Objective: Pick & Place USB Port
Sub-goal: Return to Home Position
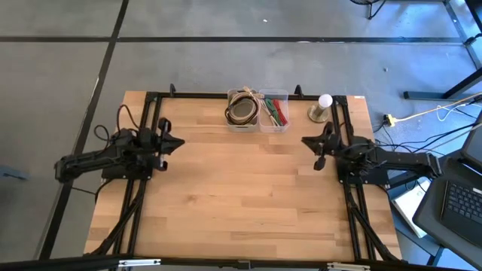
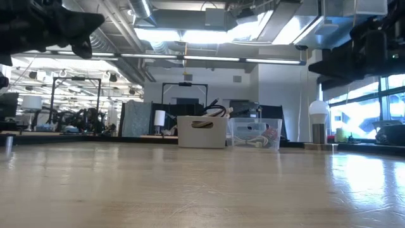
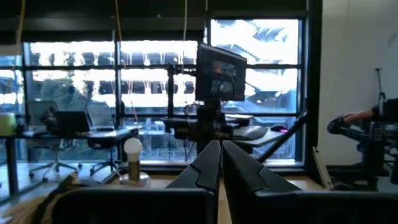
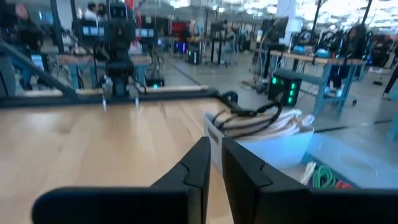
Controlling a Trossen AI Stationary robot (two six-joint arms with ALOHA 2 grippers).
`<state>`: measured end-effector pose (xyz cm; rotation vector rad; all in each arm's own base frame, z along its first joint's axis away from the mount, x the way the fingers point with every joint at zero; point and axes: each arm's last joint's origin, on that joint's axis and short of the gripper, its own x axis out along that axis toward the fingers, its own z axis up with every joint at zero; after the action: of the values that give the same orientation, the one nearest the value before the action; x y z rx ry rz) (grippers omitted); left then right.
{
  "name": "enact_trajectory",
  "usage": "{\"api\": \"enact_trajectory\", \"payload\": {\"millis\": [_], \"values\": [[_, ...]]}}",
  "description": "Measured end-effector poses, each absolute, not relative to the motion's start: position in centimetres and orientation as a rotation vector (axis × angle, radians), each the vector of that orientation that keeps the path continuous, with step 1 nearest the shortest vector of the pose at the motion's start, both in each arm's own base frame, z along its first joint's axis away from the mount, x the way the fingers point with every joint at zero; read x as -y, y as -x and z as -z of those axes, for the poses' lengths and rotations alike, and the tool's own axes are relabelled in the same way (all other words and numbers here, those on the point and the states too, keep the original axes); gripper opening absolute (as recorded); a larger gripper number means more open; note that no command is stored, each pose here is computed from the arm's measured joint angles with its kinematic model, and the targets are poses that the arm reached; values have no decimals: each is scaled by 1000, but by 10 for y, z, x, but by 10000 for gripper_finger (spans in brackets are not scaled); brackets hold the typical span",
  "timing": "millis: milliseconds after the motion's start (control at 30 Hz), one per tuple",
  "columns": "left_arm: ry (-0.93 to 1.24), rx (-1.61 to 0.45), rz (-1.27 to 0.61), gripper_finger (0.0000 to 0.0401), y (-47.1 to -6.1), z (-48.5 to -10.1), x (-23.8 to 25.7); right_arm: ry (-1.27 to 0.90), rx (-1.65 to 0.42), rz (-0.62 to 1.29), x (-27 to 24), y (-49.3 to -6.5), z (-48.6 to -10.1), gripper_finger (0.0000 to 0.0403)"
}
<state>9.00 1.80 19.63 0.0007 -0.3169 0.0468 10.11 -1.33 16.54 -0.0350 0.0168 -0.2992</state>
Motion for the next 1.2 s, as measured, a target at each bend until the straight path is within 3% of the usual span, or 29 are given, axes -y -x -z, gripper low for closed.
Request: {"api": "enact_trajectory", "payload": {"millis": [200, 1200], "values": [[10, 308, 10, 5, -91, -195, -13, 27, 74, 300, 13, -96, -173, 45], [13, 308, 30, 4, -91, -195, -11, 28, 69, 300, 13, -96, -172, 45]]}}
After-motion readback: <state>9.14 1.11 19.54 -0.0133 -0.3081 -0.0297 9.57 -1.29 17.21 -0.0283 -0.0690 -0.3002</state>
